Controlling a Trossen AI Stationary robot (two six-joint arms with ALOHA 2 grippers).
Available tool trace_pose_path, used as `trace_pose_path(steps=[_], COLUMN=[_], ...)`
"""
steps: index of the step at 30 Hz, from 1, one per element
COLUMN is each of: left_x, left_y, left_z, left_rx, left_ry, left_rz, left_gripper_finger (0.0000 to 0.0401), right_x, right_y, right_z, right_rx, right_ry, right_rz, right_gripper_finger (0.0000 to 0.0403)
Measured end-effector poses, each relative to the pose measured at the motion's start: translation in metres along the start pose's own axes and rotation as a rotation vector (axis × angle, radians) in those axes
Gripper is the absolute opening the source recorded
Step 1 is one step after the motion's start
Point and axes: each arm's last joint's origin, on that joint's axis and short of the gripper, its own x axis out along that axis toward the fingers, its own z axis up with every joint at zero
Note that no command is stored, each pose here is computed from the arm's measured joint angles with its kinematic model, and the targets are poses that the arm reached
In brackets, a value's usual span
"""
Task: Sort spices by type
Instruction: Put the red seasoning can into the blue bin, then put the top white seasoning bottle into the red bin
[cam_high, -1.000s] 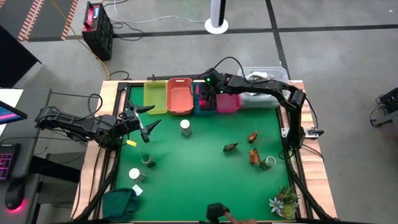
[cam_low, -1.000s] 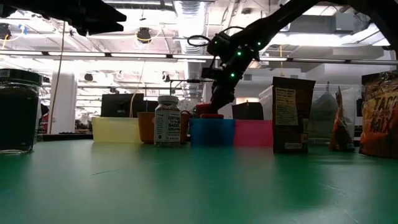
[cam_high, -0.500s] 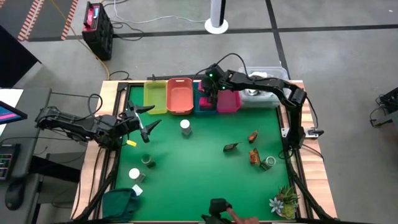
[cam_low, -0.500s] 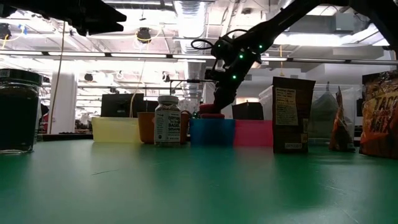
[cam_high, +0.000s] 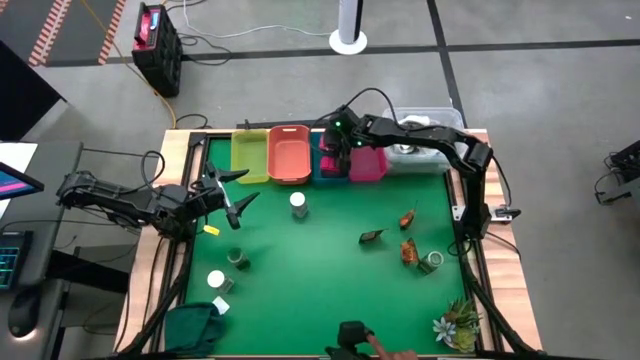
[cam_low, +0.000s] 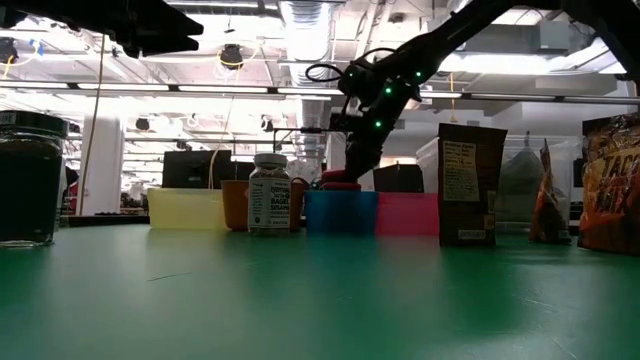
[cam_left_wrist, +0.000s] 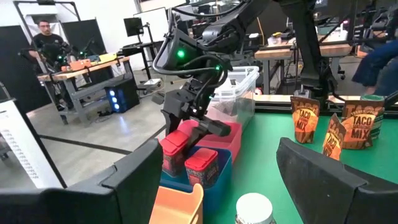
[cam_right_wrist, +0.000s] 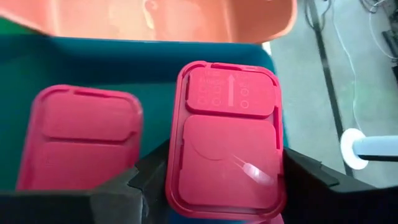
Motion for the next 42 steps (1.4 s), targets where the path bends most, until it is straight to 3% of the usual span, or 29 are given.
trace_pose_path(steps=[9,22,31,36,42], left_x=[0.0,0.0,0.0,0.0,0.0], left_y=[0.0,0.0,0.0,0.0,0.0], left_z=[0.0,0.0,-0.001,-0.001,0.0], left_rx=[0.0,0.003,0.004,0.005,-0.005], left_ry=[0.0,0.003,0.005,0.005,0.004], left_rz=[0.0,-0.001,-0.001,-0.001,-0.001], left_gripper_finger=[0.0302,0.0302,0.0302,0.0302,0.0302], right_x=[0.0,0.0,-0.041,-0.067,-0.066], right_y=[0.002,0.001,0.0,0.032,0.108], right_z=[-0.001,-0.001,0.019,0.044,0.074], right_rx=[0.017,0.027,0.019,0.014,-0.041], right_ry=[-0.016,-0.009,-0.095,-0.21,-0.312], right_rz=[0.066,0.052,-0.054,0.032,0.211], right_gripper_finger=[0.0255,0.0321,0.0322,0.0322,0.0322])
